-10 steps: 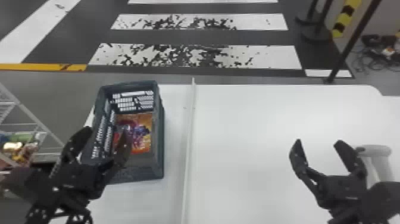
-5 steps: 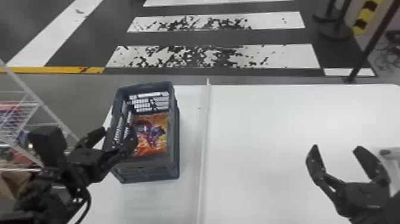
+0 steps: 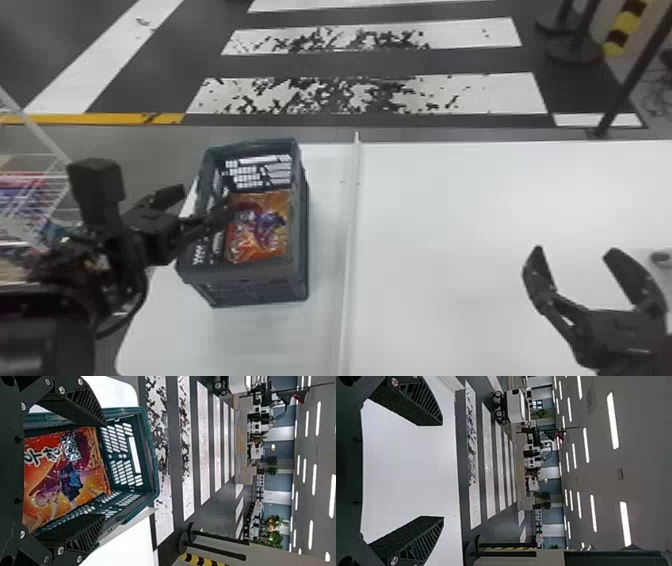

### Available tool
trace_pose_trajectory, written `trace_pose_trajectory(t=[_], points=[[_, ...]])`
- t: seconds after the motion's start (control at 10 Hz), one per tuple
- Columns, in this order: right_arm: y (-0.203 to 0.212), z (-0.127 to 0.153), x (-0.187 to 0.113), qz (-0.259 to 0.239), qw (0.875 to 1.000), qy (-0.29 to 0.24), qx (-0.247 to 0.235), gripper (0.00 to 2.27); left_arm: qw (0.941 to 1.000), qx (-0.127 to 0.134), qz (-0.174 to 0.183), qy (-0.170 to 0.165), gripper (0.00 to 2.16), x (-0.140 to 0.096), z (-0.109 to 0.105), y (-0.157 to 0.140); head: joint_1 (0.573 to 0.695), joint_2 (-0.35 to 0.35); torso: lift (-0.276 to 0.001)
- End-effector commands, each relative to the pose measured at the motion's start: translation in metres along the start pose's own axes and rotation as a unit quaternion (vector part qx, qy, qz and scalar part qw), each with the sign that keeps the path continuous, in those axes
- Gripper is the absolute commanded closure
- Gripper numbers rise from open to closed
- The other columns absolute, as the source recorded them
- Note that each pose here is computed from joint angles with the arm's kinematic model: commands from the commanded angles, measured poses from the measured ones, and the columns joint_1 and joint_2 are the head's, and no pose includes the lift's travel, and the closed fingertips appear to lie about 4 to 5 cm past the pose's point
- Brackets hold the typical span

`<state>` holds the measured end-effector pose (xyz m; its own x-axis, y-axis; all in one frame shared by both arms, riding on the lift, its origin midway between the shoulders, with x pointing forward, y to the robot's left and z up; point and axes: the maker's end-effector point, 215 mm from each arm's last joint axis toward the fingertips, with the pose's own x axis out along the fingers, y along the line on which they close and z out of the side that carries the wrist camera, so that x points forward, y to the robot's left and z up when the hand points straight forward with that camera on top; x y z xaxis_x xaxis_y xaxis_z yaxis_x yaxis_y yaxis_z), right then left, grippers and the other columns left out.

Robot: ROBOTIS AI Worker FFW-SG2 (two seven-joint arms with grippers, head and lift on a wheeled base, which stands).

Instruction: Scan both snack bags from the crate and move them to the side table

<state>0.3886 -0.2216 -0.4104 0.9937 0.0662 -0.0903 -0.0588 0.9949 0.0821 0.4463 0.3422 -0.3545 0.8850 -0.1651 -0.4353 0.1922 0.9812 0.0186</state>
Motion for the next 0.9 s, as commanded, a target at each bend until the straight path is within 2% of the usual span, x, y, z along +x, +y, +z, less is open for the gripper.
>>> trace_pose_trajectory(t=[0.0, 0.2, 0.4, 0.5, 0.8], points=[[-0.001, -0.003, -0.001, -0.001, 1.000, 0.004, 0.000, 0.09, 0.9993, 0.032, -0.007, 0.019, 0.19, 0.011, -0.001, 0.004, 0.695, 0.162, -0.075], [0.000, -0.005, -0.002, 0.000, 1.000, 0.008, -0.001, 0.09, 0.9975, 0.054, -0.021, 0.040, 0.19, 0.023, -0.004, 0.013, 0.695, 0.162, -0.075], [0.000, -0.006, -0.006, 0.000, 1.000, 0.009, -0.001, 0.09, 0.9958, 0.064, -0.035, 0.055, 0.19, 0.042, -0.008, 0.012, 0.695, 0.162, -0.075], [-0.001, -0.006, -0.008, -0.001, 1.000, 0.011, -0.002, 0.09, 0.9938, 0.078, -0.037, 0.069, 0.19, 0.051, -0.015, 0.012, 0.695, 0.161, -0.075], [0.001, -0.006, -0.010, -0.003, 1.000, 0.011, 0.001, 0.09, 0.9852, 0.119, -0.074, 0.099, 0.19, 0.080, -0.024, -0.004, 0.695, 0.148, -0.075]])
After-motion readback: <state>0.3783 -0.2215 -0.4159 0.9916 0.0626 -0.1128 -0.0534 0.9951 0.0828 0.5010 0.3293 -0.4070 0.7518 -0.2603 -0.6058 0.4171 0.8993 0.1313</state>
